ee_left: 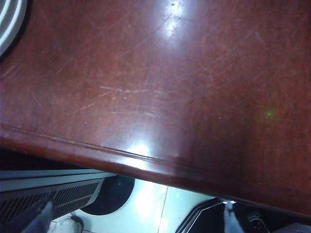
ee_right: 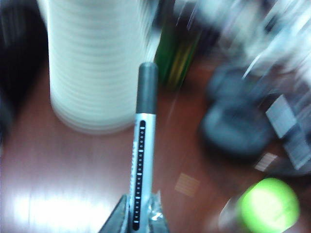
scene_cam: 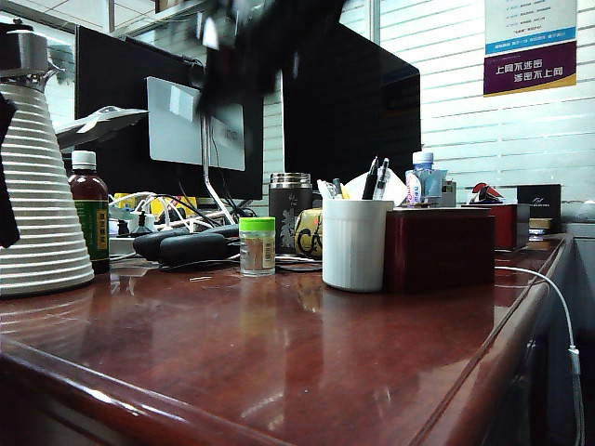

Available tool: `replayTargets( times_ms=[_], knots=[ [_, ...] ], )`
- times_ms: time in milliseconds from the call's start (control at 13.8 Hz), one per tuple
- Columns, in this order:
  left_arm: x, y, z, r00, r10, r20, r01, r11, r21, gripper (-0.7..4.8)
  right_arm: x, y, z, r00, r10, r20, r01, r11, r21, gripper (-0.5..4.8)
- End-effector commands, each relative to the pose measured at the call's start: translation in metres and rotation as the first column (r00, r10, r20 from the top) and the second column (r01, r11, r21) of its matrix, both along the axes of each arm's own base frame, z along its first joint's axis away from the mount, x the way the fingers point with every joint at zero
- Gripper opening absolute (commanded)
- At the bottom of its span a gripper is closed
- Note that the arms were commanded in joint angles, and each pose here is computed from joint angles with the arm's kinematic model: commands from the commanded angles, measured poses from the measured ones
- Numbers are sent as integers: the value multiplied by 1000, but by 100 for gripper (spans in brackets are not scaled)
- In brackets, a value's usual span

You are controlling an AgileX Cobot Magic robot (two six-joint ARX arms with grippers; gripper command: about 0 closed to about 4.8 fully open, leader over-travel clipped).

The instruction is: Pick up all the pens on the desk and put them into the pen holder one by one.

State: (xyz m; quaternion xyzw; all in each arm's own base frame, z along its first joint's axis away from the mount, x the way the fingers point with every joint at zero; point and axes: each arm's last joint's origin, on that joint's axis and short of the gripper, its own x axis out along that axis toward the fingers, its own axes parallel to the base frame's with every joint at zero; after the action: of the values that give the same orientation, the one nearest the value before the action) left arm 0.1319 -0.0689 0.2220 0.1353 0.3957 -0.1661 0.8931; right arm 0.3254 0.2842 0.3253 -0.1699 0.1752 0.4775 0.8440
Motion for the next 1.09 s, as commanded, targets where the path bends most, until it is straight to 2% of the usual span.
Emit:
replayTargets(
  times_ms=[72, 290, 362, 507, 724, 869, 1086],
  knots=[
    [2, -1, 3, 1000, 5, 26, -4, 1000, -15, 479, 1, -20, 40, 994, -74, 77, 59, 983, 176, -2],
    [2, -1, 3, 999, 5, 33, -5, 1000, -19, 479, 2, -44, 56, 986, -138, 90, 114, 967, 229, -2],
    [3, -1, 4, 999, 5, 40, -5, 1000, -22, 479, -5, -55, 67, 974, -199, 113, 165, 954, 252, -2],
    [4, -2, 5, 998, 6, 60, -4, 999, -34, 479, -30, -79, 91, 954, -257, 153, 206, 936, 286, -2],
    [5, -2, 6, 998, 6, 68, -3, 999, -39, 479, -89, -124, 117, 921, -341, 188, 271, 908, 321, -1],
    [5, -3, 6, 998, -1, 65, 4, 999, -46, 479, -118, -144, 100, 908, -372, 192, 297, 896, 329, -1],
    [5, -3, 6, 998, -1, 68, 4, 999, -47, 479, -117, -144, 36, 908, -386, 162, 297, 867, 399, -1]
  ],
)
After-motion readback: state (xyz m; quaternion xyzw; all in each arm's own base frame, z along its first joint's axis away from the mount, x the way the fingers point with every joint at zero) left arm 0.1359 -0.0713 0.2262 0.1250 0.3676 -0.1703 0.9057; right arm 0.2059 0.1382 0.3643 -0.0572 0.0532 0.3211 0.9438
